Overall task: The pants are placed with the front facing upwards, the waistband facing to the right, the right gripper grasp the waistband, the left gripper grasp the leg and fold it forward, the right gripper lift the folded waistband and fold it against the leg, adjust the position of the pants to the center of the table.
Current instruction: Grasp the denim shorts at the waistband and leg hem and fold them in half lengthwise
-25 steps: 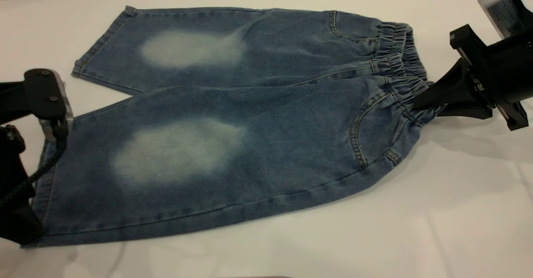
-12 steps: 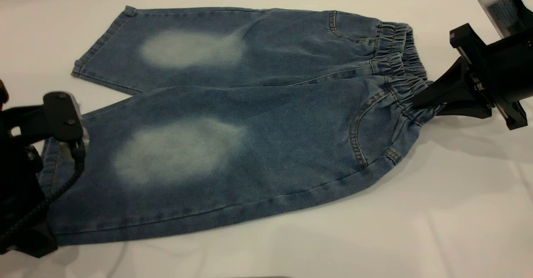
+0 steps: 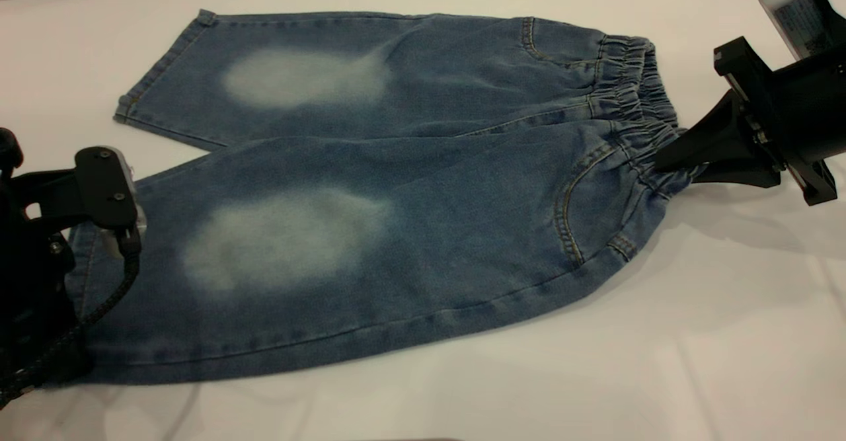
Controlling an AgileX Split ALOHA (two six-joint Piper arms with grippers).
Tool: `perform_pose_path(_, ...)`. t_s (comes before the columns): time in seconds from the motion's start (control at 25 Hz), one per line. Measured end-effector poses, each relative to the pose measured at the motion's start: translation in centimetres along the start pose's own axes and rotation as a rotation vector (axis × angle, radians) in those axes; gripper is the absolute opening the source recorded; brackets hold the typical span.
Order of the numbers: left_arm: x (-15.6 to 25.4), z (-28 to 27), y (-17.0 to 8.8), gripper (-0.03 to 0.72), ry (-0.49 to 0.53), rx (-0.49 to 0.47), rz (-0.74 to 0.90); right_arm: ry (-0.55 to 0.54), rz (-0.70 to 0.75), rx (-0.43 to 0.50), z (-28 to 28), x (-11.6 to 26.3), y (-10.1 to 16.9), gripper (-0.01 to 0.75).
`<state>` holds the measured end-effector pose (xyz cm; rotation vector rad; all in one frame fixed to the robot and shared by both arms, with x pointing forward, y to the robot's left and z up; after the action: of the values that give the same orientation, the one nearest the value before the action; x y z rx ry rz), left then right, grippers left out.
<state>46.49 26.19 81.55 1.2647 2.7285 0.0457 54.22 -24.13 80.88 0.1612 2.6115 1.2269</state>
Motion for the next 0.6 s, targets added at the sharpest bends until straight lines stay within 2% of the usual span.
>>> perform_pose_path(0.08,0.0,0.0,0.0,0.067,-0.001,-0.001,0.000,0.000,0.000,-0.001,0.0,0.0,0.0,0.068)
perform_pose_path(0.16,0.0,0.0,0.0,0.045,-0.001,-0.001,0.000,0.000,0.001,-0.011,0.0,0.0,0.1,0.069)
perform_pose_path(0.6,-1.1,-2.9,-1.2,0.041,-0.028,0.001,0.046,0.041,0.001,-0.113,-0.1,0.4,1.1,0.071)
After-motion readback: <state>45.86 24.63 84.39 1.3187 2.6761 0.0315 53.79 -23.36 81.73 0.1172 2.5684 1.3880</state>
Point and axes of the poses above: a point on each arm's last joint axis where the gripper is mounted, z pointing out along that axis toward the gripper, y along the wrist's bending axis when the last joint is at zero, x = y × z, the point moved 1 cm from there along z, pointing out along that axis toward the gripper, and after that the axes turned 8 degrees about -z, right-handed, at the moved point
